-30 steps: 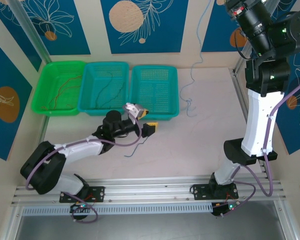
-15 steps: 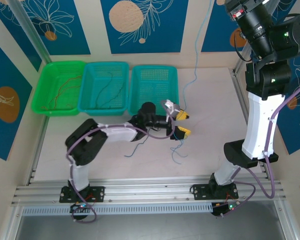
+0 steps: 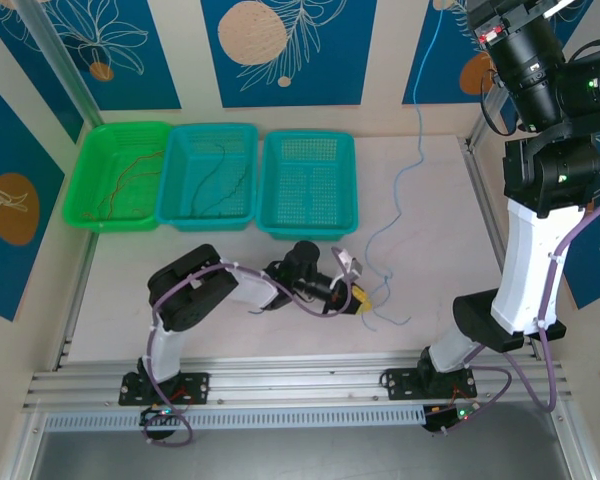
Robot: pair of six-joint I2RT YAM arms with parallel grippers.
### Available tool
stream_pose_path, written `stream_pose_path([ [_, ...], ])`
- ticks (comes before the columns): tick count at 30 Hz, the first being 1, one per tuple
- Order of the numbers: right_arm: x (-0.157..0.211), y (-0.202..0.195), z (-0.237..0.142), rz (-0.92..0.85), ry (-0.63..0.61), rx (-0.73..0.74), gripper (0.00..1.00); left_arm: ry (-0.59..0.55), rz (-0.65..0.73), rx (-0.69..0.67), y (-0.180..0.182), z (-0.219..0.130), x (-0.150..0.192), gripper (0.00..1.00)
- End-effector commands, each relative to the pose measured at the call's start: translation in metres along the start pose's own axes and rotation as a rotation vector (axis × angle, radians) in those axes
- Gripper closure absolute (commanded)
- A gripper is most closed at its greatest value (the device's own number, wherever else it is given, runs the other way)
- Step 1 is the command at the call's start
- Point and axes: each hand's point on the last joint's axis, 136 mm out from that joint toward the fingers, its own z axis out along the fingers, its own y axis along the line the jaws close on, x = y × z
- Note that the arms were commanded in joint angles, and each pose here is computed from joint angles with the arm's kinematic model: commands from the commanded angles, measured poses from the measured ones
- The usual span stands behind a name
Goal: Untangle the cables
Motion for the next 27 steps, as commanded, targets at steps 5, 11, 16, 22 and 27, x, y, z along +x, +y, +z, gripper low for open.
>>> stream_pose_path([
  [5,0.01,-0.011,-0.002,-0.011,0.034,0.044,1.0,-0.047,0.064,-0.026,-0.023,-0.022,0.006,1.0],
  [11,0.105,-0.078,-0.021,0.055,0.298,0.202,1.0,-0.093,0.154,-0.247,-0.043,-0.073,-0.008,0.55],
  [16,0.201,-0.169,-0.086,0.105,0.434,0.473,1.0,-0.064,0.259,-0.455,-0.057,-0.121,-0.013,0.39],
  [22,0.302,-0.243,-0.107,0.128,0.713,0.657,1.0,-0.139,0.284,-0.609,-0.057,-0.166,-0.03,0.26],
  [27,0.35,-0.313,-0.08,0.106,0.787,0.763,1.0,-0.219,0.257,-0.724,-0.047,-0.187,-0.037,0.19],
])
